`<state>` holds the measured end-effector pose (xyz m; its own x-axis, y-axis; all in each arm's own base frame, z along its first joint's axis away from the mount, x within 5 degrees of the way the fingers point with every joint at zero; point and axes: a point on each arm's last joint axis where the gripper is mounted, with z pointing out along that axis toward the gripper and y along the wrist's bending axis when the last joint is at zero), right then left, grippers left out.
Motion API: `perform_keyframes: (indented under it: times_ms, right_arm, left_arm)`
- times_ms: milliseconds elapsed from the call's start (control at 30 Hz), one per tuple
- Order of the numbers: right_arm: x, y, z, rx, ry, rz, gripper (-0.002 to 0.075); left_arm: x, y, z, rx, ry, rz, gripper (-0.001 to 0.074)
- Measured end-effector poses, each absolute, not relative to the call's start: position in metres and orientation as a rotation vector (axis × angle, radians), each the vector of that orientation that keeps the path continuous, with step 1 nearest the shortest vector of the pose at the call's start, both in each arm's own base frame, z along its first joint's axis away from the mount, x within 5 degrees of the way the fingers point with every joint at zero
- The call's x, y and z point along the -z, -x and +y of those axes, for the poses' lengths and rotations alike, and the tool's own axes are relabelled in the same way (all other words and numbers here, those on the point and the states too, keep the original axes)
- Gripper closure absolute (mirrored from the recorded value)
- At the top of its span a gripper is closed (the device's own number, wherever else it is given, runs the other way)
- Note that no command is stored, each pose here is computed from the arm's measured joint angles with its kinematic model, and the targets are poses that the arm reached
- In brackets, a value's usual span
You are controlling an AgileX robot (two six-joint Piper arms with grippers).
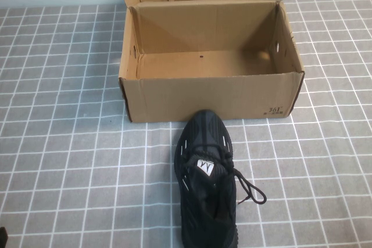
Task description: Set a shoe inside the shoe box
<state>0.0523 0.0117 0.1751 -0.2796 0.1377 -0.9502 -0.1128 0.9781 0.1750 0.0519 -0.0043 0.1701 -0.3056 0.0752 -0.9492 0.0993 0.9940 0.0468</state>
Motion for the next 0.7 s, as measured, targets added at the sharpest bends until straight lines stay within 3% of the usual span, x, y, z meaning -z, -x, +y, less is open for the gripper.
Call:
perform_keyframes:
  times_ms: [133, 333, 433, 600, 700]
  right_arm:
    - [-0.18, -0.053, 0.014, -0.342, -0.098, 1.79, 0.0742]
    - [-0.197, -0.055, 0.013, -0.693, -0.446, 1.569, 0.0742]
    - [-0.202, -0.056, 0.009, -0.767, -0.558, 1.483, 0.0742]
    - [-0.203, -0.055, 0.013, -0.845, -0.575, 1.509, 0.0742]
    - [-0.228, -0.051, 0.023, -0.879, -0.452, 1.591, 0.0742]
  left_arm:
    - [-0.17, -0.052, -0.004, 0.024, -0.126, 1.883, 0.0736]
    - [-0.17, -0.052, -0.004, 0.024, -0.126, 1.883, 0.0736]
    - [-0.17, -0.052, -0.004, 0.024, -0.126, 1.883, 0.0736]
    - [-0.17, -0.052, -0.004, 0.024, -0.126, 1.883, 0.0736]
    - [-0.17, -0.052, -0.004, 0.024, -0.126, 1.883, 0.0736]
